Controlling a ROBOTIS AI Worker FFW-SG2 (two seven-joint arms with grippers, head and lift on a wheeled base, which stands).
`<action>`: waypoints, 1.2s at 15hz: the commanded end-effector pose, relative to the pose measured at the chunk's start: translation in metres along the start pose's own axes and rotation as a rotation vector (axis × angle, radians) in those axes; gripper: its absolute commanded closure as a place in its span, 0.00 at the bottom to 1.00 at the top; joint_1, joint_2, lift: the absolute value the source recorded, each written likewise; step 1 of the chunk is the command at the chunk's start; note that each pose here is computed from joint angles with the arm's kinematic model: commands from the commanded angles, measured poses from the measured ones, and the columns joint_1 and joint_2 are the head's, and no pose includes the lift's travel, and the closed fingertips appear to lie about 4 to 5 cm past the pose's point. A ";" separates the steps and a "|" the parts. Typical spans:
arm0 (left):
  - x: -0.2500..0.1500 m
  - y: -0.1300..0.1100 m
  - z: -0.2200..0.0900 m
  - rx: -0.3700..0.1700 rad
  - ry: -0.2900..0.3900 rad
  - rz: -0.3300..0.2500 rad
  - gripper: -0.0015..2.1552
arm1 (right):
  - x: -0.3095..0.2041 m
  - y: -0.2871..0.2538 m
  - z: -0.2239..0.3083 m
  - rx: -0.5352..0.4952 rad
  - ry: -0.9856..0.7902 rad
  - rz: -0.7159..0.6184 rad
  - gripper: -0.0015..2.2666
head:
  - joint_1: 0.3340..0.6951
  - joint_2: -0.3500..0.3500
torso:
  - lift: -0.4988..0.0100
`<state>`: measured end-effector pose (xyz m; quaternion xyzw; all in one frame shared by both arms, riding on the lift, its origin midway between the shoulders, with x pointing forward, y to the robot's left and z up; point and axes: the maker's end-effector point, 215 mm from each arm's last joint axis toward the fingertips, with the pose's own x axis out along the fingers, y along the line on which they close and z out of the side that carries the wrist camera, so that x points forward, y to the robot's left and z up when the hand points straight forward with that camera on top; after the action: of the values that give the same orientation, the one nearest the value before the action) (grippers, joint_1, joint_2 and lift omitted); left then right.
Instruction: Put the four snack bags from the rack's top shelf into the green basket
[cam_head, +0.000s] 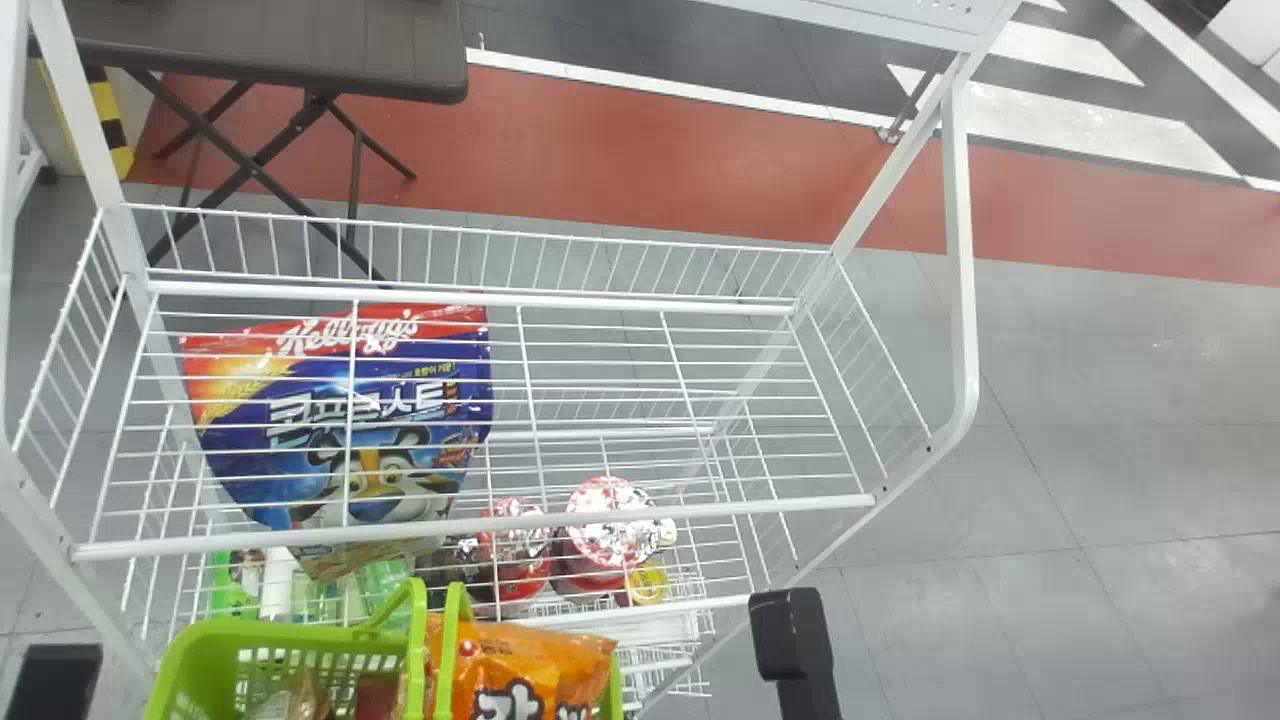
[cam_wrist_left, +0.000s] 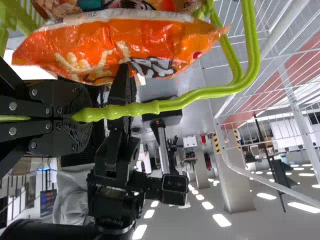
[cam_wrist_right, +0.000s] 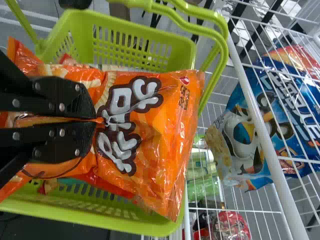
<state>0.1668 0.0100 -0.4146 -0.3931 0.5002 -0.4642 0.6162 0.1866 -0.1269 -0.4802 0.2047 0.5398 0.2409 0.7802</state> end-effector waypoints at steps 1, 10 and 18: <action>0.000 -0.001 -0.001 -0.001 0.001 -0.002 1.00 | -0.006 0.002 -0.005 0.002 0.015 0.001 0.00 | 1.00 0.00 | 0.98; 0.001 -0.001 -0.003 -0.006 0.002 -0.002 1.00 | -0.047 0.000 0.044 -0.090 -0.133 -0.071 0.03 | 1.00 0.00 | 0.98; 0.004 0.005 -0.012 -0.040 -0.001 0.013 1.00 | -0.135 0.103 0.235 -0.636 -1.056 -0.133 0.02 | 1.00 0.00 | 0.98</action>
<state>0.1574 0.0066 -0.4213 -0.4003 0.5099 -0.4537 0.6115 0.3528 -0.1519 -0.2670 0.0242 0.0572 0.2048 0.9768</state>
